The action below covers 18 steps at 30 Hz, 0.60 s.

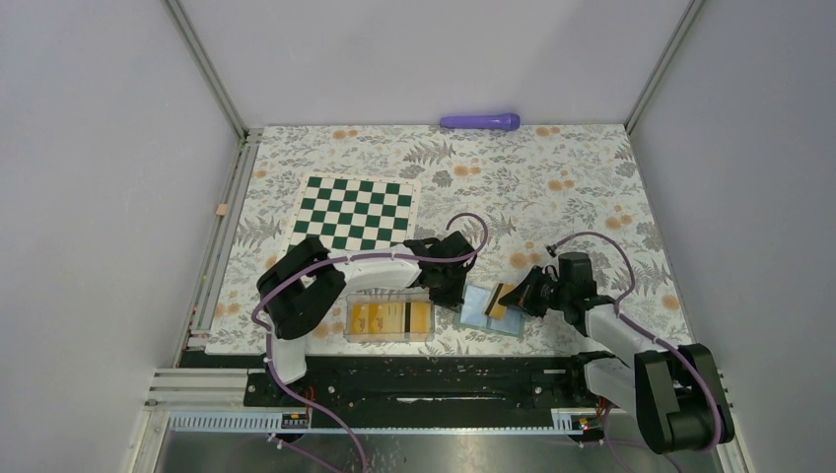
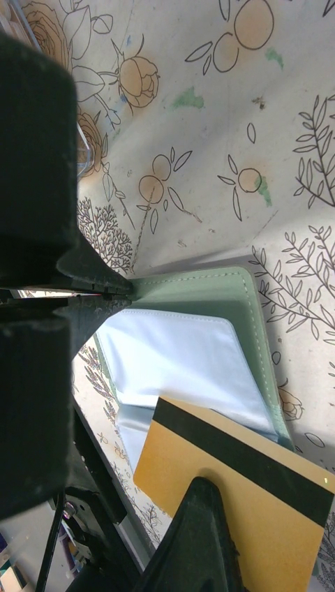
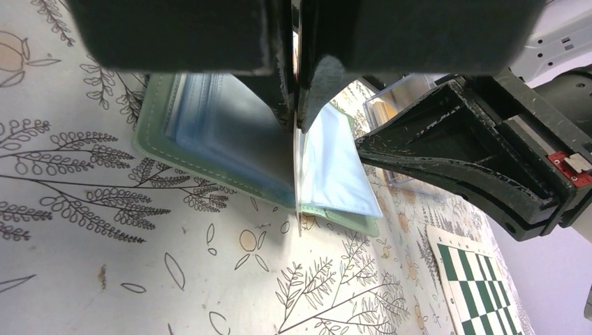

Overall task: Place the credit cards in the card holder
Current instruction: Insert the credit card into the card holder.

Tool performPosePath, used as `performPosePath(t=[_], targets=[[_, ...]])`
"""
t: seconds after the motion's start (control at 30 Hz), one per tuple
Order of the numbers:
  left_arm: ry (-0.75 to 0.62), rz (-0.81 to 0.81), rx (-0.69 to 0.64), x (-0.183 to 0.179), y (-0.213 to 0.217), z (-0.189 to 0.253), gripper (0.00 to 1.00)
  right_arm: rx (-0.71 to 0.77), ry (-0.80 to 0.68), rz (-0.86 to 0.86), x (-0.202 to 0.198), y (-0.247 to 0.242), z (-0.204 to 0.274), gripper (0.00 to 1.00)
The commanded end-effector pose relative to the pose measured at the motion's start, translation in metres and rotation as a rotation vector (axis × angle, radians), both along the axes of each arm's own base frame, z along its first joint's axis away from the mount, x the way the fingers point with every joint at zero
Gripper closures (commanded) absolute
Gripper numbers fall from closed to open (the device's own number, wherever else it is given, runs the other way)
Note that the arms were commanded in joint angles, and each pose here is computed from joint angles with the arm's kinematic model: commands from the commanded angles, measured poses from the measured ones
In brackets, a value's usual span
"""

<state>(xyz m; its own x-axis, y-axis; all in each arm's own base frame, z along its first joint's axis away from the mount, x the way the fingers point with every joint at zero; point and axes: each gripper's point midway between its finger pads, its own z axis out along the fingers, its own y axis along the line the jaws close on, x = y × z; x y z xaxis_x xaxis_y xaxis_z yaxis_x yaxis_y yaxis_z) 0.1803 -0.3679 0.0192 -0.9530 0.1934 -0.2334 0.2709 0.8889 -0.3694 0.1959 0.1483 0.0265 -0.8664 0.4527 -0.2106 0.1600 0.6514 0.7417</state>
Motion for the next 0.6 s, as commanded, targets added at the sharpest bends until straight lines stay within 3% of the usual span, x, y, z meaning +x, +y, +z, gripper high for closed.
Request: performPosePath(t=[0.0, 0.23, 0.57], targets=[[0.040, -0.018, 0.117, -0.010, 0.022, -0.025, 1.00, -0.027, 0.010, -0.020, 0.010, -0.003, -0.006, 1.00], [0.040, -0.020, 0.112, -0.010, 0.020, -0.024, 1.00, 0.083, 0.076, 0.034, -0.001, 0.013, -0.012, 1.00], [0.047, -0.023, 0.113, -0.010, 0.019, -0.026, 1.00, 0.080, 0.157, 0.041, -0.025, 0.011, -0.008, 1.00]])
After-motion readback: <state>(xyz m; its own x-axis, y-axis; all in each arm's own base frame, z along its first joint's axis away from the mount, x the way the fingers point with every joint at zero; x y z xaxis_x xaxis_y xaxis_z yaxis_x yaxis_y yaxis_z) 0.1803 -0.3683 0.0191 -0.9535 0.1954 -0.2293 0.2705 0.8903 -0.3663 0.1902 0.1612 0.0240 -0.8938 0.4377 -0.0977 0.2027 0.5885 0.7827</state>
